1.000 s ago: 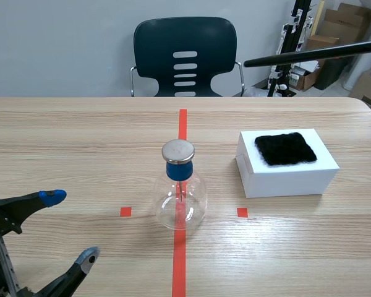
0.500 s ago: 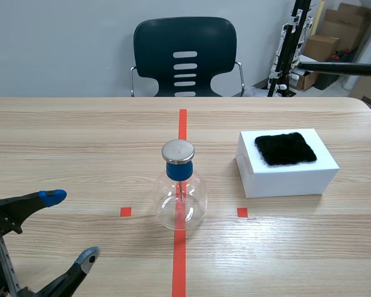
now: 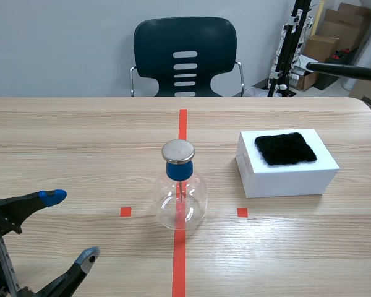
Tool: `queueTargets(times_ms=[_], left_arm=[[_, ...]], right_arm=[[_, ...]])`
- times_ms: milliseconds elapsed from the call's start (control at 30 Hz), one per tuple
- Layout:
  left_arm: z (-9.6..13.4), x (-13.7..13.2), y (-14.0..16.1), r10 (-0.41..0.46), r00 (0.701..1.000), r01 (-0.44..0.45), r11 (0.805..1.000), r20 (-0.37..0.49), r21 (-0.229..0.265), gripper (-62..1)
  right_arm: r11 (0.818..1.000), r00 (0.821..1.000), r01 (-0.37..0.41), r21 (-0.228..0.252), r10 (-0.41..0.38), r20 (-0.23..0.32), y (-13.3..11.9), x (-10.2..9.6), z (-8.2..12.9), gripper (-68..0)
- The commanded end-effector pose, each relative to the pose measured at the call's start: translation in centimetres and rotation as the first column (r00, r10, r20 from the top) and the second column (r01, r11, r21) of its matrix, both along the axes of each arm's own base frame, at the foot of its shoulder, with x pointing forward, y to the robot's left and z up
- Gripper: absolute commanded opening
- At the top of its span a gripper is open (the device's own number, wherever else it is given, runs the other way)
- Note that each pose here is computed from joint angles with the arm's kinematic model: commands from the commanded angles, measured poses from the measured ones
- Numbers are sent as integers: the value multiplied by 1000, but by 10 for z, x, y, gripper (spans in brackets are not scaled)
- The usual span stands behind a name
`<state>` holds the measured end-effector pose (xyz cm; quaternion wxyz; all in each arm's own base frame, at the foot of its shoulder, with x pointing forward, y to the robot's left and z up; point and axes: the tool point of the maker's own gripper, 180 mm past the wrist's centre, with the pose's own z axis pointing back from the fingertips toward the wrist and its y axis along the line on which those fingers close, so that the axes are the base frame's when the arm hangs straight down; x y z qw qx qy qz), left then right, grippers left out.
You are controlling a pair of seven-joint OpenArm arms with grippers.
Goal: Do the electroscope experiment. move the rod toward and away from the electroscope
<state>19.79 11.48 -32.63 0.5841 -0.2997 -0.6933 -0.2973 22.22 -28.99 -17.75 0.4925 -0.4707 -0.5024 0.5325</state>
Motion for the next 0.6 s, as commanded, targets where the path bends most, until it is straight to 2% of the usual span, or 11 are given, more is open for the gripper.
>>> queueTargets(times_ms=[0,567], left_arm=[[6,1,-1,-1,1000,2,1000,19,-23,14],[6,1,-1,-1,1000,2,1000,19,-23,14]], right_arm=[[1000,999,1,-13,-1,41,-2,4,13,-671],[1000,1000,9,-5,-9,19,-4,4,9,-671]])
